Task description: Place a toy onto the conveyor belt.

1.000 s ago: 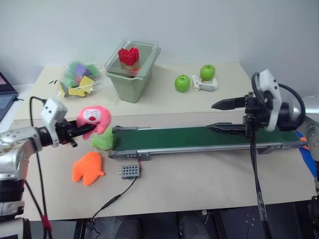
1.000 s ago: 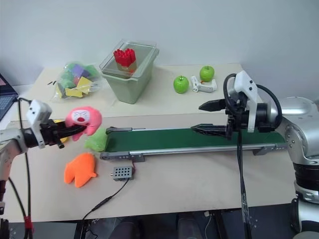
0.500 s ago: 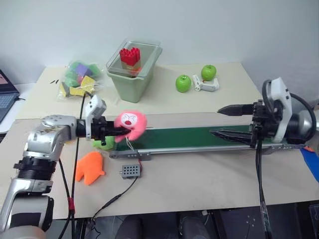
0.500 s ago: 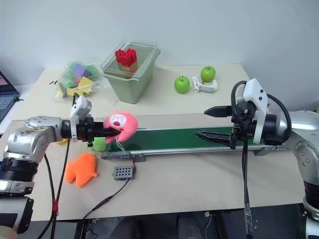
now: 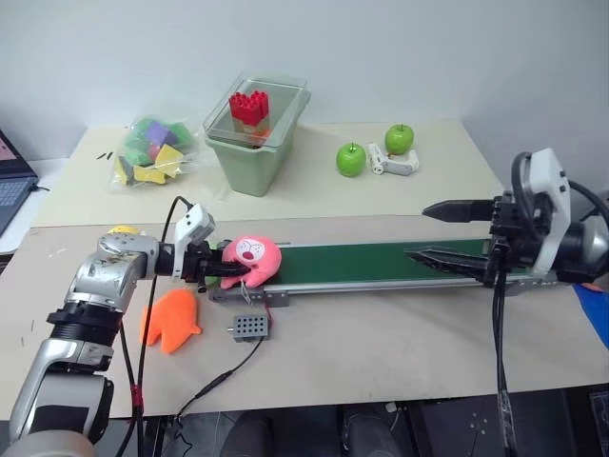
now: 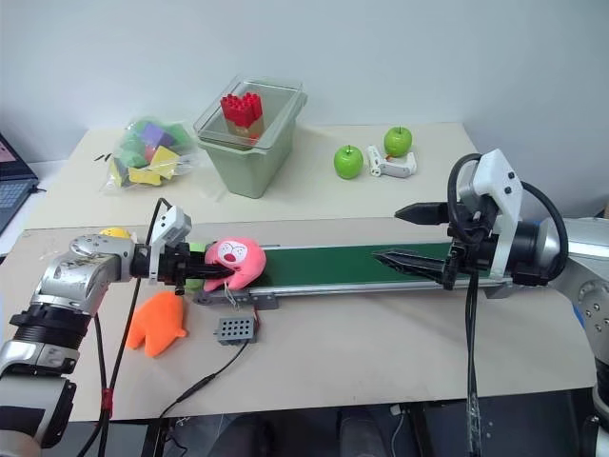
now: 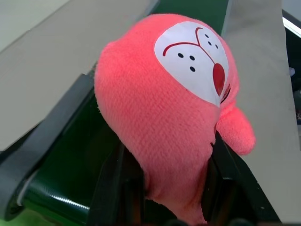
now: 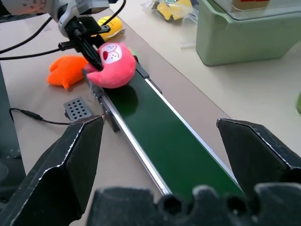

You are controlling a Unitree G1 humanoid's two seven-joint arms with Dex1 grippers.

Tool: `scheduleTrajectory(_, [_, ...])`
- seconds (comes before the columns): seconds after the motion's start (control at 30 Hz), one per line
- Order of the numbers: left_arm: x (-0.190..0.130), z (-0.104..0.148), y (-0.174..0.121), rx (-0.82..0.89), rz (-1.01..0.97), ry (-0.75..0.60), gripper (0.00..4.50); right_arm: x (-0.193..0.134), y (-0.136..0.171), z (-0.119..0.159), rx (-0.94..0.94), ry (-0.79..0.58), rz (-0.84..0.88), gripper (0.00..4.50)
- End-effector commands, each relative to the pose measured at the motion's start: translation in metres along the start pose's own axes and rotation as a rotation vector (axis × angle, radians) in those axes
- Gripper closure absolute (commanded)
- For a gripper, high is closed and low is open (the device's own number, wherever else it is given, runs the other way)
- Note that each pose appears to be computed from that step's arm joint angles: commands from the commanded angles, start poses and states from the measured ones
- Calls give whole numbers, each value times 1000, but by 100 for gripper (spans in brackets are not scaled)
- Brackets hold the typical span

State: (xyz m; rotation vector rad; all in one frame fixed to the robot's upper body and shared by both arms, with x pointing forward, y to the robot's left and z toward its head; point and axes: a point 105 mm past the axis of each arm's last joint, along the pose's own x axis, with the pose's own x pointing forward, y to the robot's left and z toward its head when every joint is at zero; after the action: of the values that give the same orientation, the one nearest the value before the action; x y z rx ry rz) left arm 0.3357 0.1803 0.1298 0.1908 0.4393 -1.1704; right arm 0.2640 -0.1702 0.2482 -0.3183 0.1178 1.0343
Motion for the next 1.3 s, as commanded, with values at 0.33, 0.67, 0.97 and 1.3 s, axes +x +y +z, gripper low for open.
scheduleTrajectory(0.33, [-5, 26, -1, 114, 36, -47, 2, -4, -2, 12, -53, -30, -16, 0])
scheduleTrajectory(0.67, [-16, 68, -9, 160, 52, -142, 2, -5, -5, 13, -62, -30, -19, 0])
scheduleTrajectory(0.97, [-48, 85, -17, 314, 139, -76, 2, -16, -17, 0, -84, 56, -86, 0])
scheduleTrajectory(1.3, [-63, 101, -17, 355, 260, -148, 2, -19, -35, -9, -108, 74, -134, 0])
